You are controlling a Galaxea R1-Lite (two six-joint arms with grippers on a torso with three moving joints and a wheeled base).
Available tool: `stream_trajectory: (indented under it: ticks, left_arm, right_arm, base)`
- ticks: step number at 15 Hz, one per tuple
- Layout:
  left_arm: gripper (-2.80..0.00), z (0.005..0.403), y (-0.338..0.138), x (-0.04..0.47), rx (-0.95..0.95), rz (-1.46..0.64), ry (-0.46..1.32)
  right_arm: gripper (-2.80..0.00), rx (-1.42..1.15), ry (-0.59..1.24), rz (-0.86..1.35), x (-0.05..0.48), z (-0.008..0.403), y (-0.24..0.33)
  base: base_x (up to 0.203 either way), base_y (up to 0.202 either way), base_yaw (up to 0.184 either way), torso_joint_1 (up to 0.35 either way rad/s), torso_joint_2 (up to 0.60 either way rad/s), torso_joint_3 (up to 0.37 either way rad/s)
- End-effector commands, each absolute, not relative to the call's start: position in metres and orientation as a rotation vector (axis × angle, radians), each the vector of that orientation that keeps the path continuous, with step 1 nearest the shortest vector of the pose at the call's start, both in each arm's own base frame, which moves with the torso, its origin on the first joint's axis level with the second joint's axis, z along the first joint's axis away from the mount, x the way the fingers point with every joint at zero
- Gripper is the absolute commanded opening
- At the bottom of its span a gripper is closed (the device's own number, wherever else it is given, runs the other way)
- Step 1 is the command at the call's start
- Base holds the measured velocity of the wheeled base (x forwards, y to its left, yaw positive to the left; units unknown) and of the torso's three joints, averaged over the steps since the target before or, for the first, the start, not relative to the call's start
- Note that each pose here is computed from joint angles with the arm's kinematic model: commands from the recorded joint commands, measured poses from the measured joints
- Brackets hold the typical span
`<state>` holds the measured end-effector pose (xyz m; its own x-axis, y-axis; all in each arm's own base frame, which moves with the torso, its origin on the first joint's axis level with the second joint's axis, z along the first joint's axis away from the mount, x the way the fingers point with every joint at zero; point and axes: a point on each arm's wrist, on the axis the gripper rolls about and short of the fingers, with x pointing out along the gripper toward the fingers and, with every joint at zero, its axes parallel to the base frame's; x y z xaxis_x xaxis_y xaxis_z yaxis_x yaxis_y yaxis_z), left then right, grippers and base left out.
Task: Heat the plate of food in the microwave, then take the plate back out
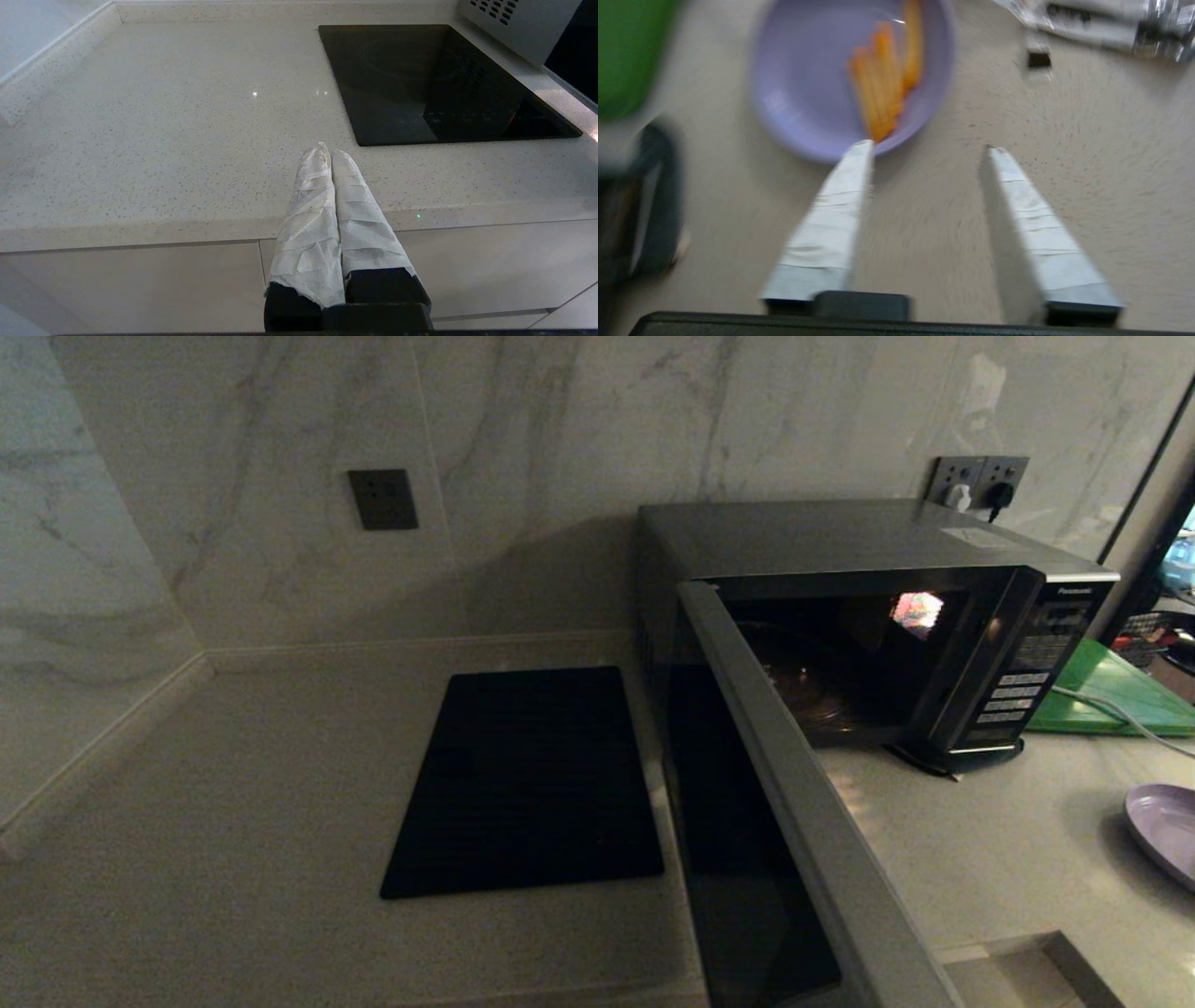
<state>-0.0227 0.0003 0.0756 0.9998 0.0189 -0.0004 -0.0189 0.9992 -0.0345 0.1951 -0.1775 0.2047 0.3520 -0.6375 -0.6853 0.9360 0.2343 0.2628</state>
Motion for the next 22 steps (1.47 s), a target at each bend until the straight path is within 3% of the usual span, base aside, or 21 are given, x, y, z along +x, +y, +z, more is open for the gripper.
stream_trajectory:
  ticks: [1, 4, 10, 15, 22]
  left_arm:
    - [-2.80, 0.076, 0.000, -0.023, -0.035, 0.018, 0.000]
    - [-2.80, 0.076, 0.000, -0.023, -0.035, 0.020, 0.000]
    - [-2.80, 0.076, 0.000, -0.023, -0.035, 0.019, 0.000]
    - [-2.80, 0.076, 0.000, -0.023, -0.035, 0.018, 0.000]
    - [-2.80, 0.076, 0.000, -0.023, -0.035, 0.019, 0.000]
  right_arm:
    - [-2.80, 0.609, 0.409, -1.022, 0.181, 0.239, -0.135]
    - [-2.80, 0.504, 0.424, -0.916, 0.185, 0.255, -0.094]
    - [-2.80, 0.377, 0.436, -0.467, 0.158, 0.348, -0.004]
    - [-2.80, 0.304, 0.509, -0.163, 0.134, 0.390, 0.037]
    - [-2.80, 0.139, 0.759, 0.286, 0.117, 0.384, 0.096]
  base:
    - [0.000, 0.000, 0.000, 0.000, 0.00, 0.000]
    - [0.000, 0.000, 0.000, 0.000, 0.00, 0.000]
    - [0.000, 0.000, 0.000, 0.000, 0.00, 0.000]
    - [0.000, 0.000, 0.000, 0.000, 0.00, 0.000]
    - [0.000, 0.000, 0.000, 0.000, 0.00, 0.000]
